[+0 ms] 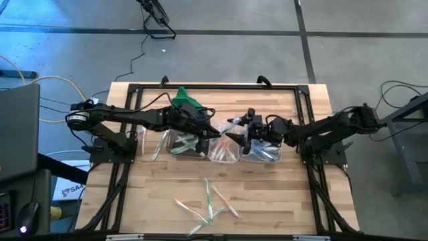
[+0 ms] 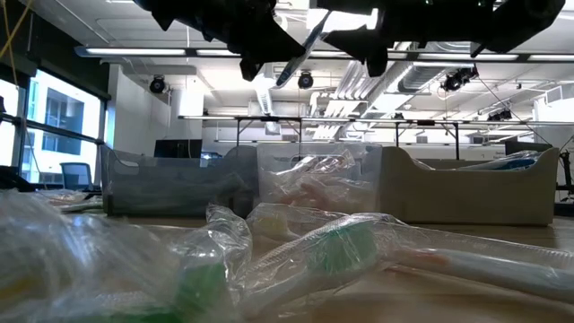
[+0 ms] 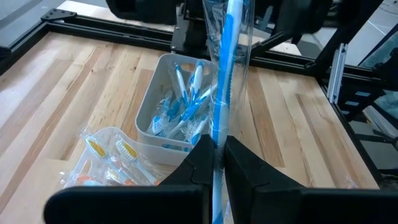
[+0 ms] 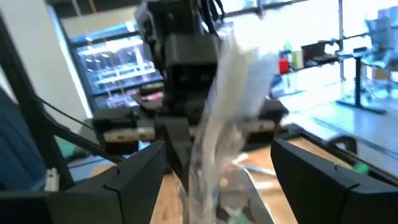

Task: Pick & Place Toothbrushes
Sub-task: Put the blue toothbrush into the gray bin

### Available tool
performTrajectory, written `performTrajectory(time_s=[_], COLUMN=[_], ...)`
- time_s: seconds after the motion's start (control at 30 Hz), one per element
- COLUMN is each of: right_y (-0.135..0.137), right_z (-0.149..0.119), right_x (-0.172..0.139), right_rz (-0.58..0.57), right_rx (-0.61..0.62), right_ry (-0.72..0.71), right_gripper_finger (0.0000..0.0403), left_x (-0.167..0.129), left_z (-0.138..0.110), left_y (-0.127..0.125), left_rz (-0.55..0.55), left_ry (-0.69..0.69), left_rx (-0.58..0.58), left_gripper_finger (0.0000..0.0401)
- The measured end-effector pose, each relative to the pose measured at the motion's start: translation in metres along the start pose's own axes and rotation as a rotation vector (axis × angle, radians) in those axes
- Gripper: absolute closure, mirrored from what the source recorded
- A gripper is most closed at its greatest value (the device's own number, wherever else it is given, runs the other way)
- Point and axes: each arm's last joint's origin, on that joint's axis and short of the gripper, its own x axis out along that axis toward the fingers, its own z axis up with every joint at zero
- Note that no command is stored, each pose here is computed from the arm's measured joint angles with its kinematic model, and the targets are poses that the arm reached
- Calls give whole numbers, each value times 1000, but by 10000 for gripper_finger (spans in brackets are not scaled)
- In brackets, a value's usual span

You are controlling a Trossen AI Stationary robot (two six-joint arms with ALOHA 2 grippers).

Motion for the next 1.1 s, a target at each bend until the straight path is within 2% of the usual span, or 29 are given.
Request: performTrajectory(time_s=[0.2,0.63,1.1], right_y=[-3,-3,-3], right_z=[2,9,7], right_x=[2,2,2], right_rz=[61,43,45], right_rx=[-17,-42,-45], right_ry=[-28,-95,-79], right_gripper_finger=[117,122,250], left_x=[0,0,0], left_z=[0,0,0], left_y=[0,0,0], left_rz=[0,9,10], left_ry=[0,-2,-2], left_rx=[0,0,0], left_gripper_finger=[384,383,382])
